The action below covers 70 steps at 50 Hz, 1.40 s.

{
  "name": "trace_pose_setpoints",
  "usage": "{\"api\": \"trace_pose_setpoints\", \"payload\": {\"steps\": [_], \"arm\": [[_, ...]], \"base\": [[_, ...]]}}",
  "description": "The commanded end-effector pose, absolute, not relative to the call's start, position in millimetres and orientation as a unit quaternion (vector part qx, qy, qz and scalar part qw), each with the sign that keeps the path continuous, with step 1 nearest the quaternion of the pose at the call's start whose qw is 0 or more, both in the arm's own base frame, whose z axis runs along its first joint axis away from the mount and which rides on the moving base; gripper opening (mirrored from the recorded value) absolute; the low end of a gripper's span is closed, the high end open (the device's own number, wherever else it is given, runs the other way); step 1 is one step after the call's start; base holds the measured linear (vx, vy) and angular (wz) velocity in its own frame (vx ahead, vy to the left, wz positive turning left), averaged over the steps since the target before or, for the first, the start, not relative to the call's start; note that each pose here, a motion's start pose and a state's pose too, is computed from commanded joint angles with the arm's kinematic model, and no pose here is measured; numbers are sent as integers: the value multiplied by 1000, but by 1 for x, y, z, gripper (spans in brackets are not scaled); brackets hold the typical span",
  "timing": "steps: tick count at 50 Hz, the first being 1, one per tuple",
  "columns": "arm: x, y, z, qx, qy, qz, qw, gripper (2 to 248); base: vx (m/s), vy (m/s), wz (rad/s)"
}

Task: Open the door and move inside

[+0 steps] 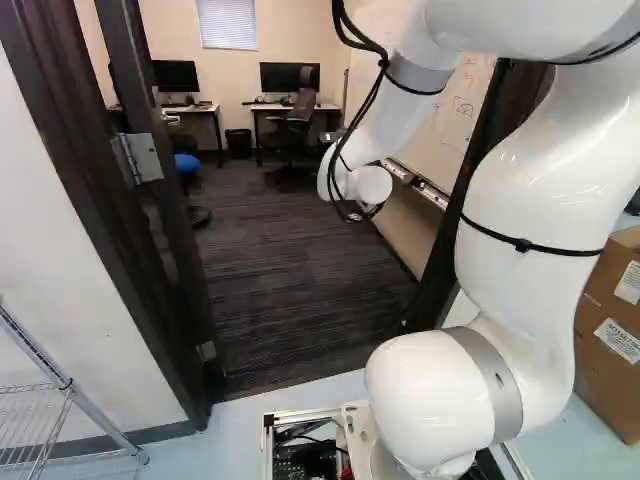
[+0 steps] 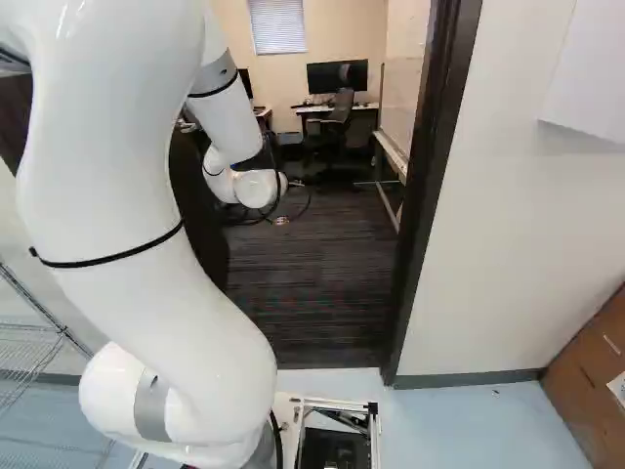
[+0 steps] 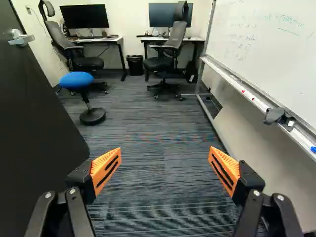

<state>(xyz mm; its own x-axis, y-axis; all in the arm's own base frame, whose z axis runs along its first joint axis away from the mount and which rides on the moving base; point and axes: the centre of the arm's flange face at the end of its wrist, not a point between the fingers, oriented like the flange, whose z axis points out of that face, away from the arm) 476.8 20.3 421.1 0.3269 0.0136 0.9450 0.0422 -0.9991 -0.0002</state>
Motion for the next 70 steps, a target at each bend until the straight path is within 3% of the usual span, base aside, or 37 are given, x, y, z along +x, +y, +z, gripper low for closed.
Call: {"api": "trace_pose_setpoints", "payload": {"steps": [36,70], "arm": [[445,16,416,-814,-14,-580,10,247],[365,7,399,-814,-8,-580,6,247]], "base": [[0,0,0],[0,0,0]]}}
